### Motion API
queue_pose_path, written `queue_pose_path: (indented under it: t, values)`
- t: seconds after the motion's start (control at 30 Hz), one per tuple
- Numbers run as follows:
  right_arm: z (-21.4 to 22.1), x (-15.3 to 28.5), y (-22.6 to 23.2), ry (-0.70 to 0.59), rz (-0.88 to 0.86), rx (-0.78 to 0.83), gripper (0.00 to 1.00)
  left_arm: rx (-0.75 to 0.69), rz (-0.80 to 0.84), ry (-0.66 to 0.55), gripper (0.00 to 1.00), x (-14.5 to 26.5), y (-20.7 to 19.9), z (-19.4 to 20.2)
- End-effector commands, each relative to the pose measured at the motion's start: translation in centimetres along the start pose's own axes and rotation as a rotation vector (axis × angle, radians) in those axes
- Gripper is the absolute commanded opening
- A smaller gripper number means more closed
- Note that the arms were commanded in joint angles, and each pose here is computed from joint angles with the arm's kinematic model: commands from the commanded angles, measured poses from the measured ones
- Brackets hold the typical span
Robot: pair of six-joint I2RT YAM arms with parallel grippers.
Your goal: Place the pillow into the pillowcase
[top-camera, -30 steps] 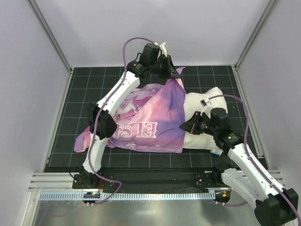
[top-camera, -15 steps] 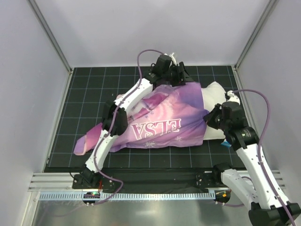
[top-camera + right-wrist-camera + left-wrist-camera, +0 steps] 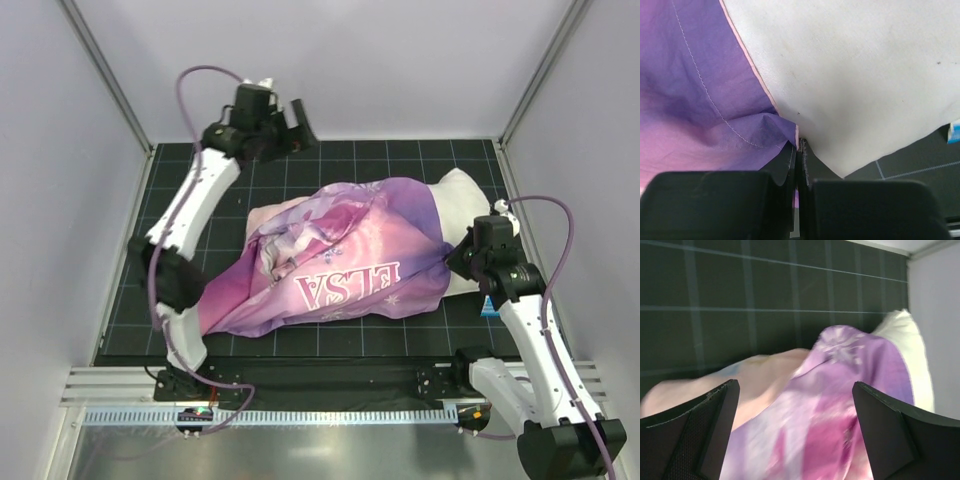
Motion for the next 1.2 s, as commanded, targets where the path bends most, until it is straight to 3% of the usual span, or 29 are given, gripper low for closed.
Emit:
queue_pose_path:
  t: [0.0,0.07,0.1,0.33,0.57,0.73,0.8,0.9,1.0,1.03,1.17]
  values:
    - [-1.9,0.7,0.6,-0.118,-0.001,-0.045,0.04,-0.004,-0.205,0.037,1.00,6.1,3.7,1.9]
    - [-2.1,0.7,0.8,-0.116,-0.012,-0.050,0.04,0.032,-0.299,0.098,1.00,6.5,6.2,5.2]
    - [-2.1,0.7,0.9,-0.111,-0.017,-0.050,0.04,0.053,-0.309,0.057,1.00,9.0,6.7,5.5]
    - [-2.4,1.2,1.3,-0.115,-0.053,-0.052,0.04,0.127,-0.414,0.075,1.00,13.7,9.9,13.3]
    - [-2.5,1.4,1.6,-0.113,-0.075,-0.058,0.04,0.239,-0.344,0.141,0.98,12.3,10.8,17.9]
    - [-2.4,1.4,1.6,-0.110,-0.082,-0.051,0.04,0.252,-0.327,0.176,0.76,10.5,11.5,19.4]
    - [-2.5,1.4,1.6,-0.115,-0.079,-0.052,0.04,0.257,-0.325,0.199,0.72,9.5,11.9,20.0]
    - [-2.5,1.4,1.7,-0.115,-0.083,-0.053,0.04,0.246,-0.331,0.201,0.53,7.8,12.6,20.1]
    - [-2.5,1.5,1.6,-0.124,-0.076,-0.058,0.04,0.226,-0.382,0.181,0.23,6.3,13.4,18.9]
    - [-2.5,1.6,1.5,-0.129,-0.070,-0.063,0.04,0.212,-0.421,0.158,0.02,6.1,13.7,18.2]
    - [-2.7,2.0,1.1,-0.164,-0.050,-0.077,0.04,0.206,-0.640,0.018,0.00,6.8,14.7,14.9]
Point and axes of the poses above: each gripper's point midway between its finger pads, its own x axis back along the fingers, its own y axis along the line the jaws close on, z = x × y, the point moved 10 cm from there along x, back along the fingers, and after that the axes turned 13 degrees about -x, right-handed, at the moved point
